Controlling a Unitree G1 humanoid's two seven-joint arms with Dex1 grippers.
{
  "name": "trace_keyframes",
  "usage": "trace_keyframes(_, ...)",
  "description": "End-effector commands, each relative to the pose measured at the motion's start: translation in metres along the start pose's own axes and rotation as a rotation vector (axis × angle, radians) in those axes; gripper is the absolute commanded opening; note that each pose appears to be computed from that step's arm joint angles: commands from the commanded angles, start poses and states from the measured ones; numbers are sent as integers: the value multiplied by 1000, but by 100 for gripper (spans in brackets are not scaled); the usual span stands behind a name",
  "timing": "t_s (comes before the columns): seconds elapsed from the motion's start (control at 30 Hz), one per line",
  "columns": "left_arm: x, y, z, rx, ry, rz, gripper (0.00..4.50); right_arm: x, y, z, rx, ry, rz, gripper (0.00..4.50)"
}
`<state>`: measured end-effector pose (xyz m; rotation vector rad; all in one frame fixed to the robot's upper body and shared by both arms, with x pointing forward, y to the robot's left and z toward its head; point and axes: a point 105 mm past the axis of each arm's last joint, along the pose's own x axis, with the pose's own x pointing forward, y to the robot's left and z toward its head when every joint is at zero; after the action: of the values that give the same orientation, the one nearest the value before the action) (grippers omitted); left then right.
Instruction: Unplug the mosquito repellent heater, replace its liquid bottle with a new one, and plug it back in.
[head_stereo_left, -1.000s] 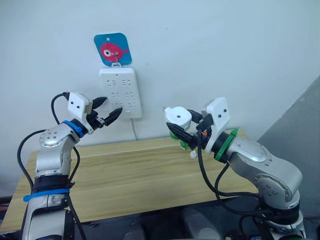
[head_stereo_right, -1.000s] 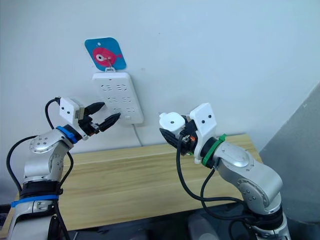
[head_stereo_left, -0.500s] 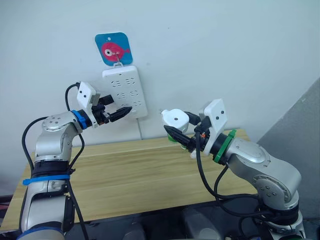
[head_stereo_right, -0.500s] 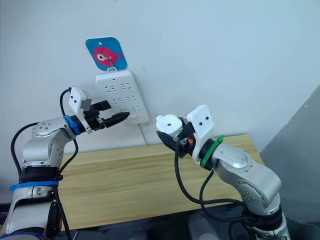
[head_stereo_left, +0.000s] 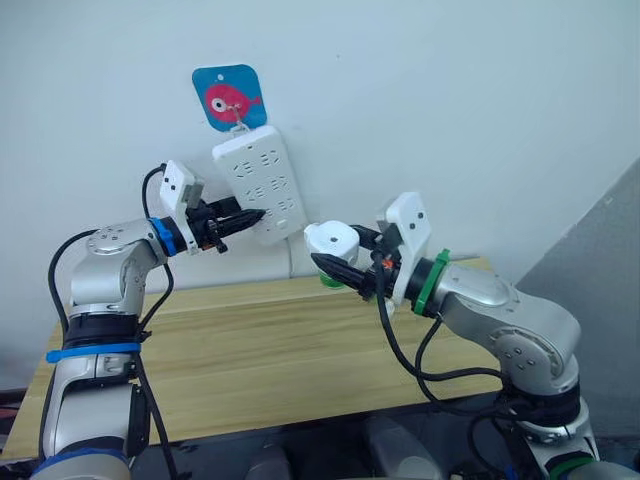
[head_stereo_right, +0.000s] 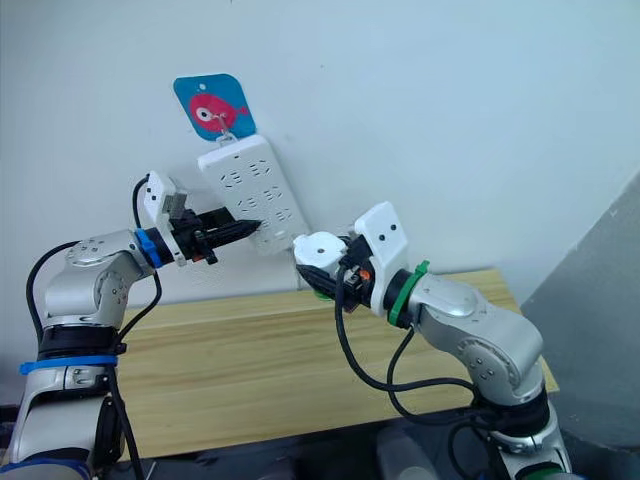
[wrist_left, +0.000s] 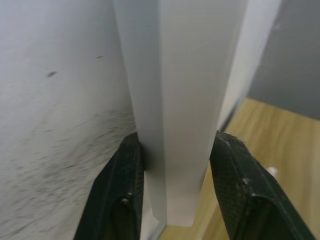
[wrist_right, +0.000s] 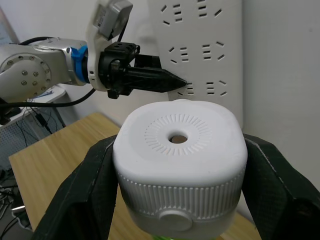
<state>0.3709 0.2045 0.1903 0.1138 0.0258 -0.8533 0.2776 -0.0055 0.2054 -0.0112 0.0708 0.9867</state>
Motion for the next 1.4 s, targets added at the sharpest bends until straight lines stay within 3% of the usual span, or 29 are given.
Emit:
trace_keyframes(0.03,7,2,17,55,-29,28,139,12,-1,14,-3,-15,-25,303)
trace_keyframes(0.5,4,1,13,56,-14,40,134,50,-18,30,37,-39,-184,303)
trace_keyframes(1.4,4,-2,9,24,-14,29,134,73,-12,26,45,-118,-175,303)
